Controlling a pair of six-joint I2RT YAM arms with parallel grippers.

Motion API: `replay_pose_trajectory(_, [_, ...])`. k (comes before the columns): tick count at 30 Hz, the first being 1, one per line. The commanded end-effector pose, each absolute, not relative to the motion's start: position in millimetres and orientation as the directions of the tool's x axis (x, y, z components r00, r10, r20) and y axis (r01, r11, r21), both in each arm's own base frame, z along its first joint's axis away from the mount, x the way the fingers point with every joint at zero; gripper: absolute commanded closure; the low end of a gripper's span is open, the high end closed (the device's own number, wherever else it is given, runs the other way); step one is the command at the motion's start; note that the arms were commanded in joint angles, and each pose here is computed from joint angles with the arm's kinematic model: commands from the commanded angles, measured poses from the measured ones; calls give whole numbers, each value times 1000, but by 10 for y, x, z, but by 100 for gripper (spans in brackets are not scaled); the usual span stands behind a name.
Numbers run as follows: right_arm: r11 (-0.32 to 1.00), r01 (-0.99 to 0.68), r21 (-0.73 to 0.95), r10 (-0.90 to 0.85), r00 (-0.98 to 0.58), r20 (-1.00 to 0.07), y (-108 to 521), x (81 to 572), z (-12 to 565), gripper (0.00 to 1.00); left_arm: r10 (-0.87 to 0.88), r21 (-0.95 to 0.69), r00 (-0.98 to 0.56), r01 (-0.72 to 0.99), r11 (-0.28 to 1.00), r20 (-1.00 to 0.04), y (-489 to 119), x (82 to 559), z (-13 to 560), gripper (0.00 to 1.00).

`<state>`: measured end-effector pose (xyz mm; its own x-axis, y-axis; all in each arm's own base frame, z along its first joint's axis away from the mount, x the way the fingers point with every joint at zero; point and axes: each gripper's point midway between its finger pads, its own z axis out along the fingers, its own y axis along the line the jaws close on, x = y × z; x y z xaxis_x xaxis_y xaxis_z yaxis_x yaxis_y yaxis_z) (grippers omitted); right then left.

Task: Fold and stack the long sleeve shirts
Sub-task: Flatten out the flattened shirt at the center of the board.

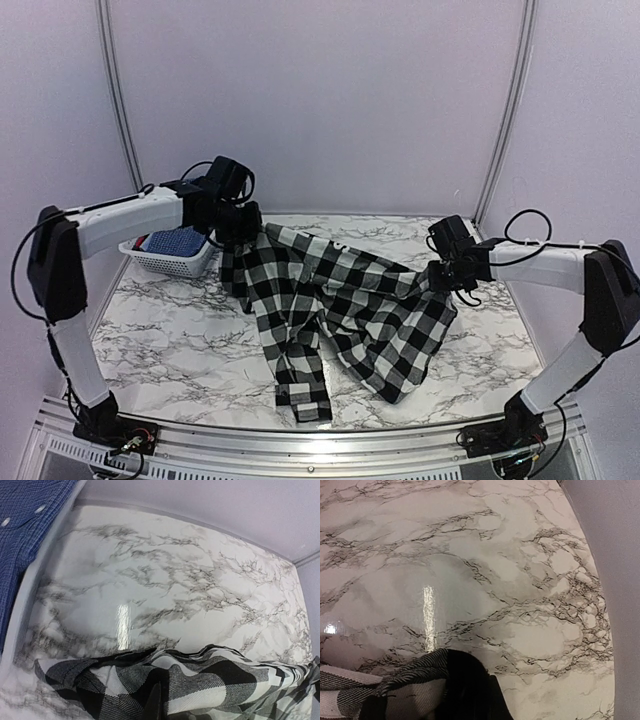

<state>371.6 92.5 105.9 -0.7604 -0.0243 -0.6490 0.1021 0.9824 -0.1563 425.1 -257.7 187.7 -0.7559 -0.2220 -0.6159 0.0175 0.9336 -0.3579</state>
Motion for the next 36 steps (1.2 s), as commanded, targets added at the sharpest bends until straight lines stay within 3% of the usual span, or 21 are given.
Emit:
replay_pose_trajectory(1, [971, 152, -186, -1, -770, -638, 679, 3816, 963, 92, -59, -252, -838, 96, 963, -543, -2719, 4559, 1423, 81])
replay_pose_trajectory(2, [972, 146, -186, -6, -770, -638, 697, 3858, 970, 85, -52, -250, -842, 100, 963, -537, -2764, 4638, 1347, 66])
replay_pose_trajectory(3, [976, 129, -175, -11, -772, -636, 748, 3903, 968, 74, -49, -252, -839, 106, 962, -542, -2793, 4696, 1352, 44])
replay_pose_trajectory(6, [982, 89, -168, -43, -758, -651, 908, 4002, 1098, 41, -53, -259, -824, 116, 959, -564, -2822, 4801, 1445, 20])
replay_pose_trajectory(8, [980, 39, -194, -102, -739, -665, 1112, 3986, 1217, 25, -53, -252, -812, 117, 961, -581, -2775, 4798, 1535, 12])
replay_pose_trajectory(11, [975, -93, -201, -209, -690, -693, 1608, 3835, 1391, 15, -74, -258, -813, 95, 962, -577, -2652, 4642, 1609, 2])
replay_pose_trajectory(22, [835, -537, -123, -453, -543, -707, 3653, 2361, 1660, 13, -168, -291, -827, -5, 957, -536, -2099, 3796, 1560, 1])
replay_pose_trajectory(28, [812, -575, -98, -492, -584, -646, 4292, 1805, 1322, 14, -210, -326, -828, -34, 945, -521, -1907, 3431, 1576, 1])
replay_pose_trajectory(36, [860, -510, -24, -436, -709, -555, 4623, 1580, 788, 14, -224, -356, -836, -37, 934, -501, -1736, 3043, 1547, 1])
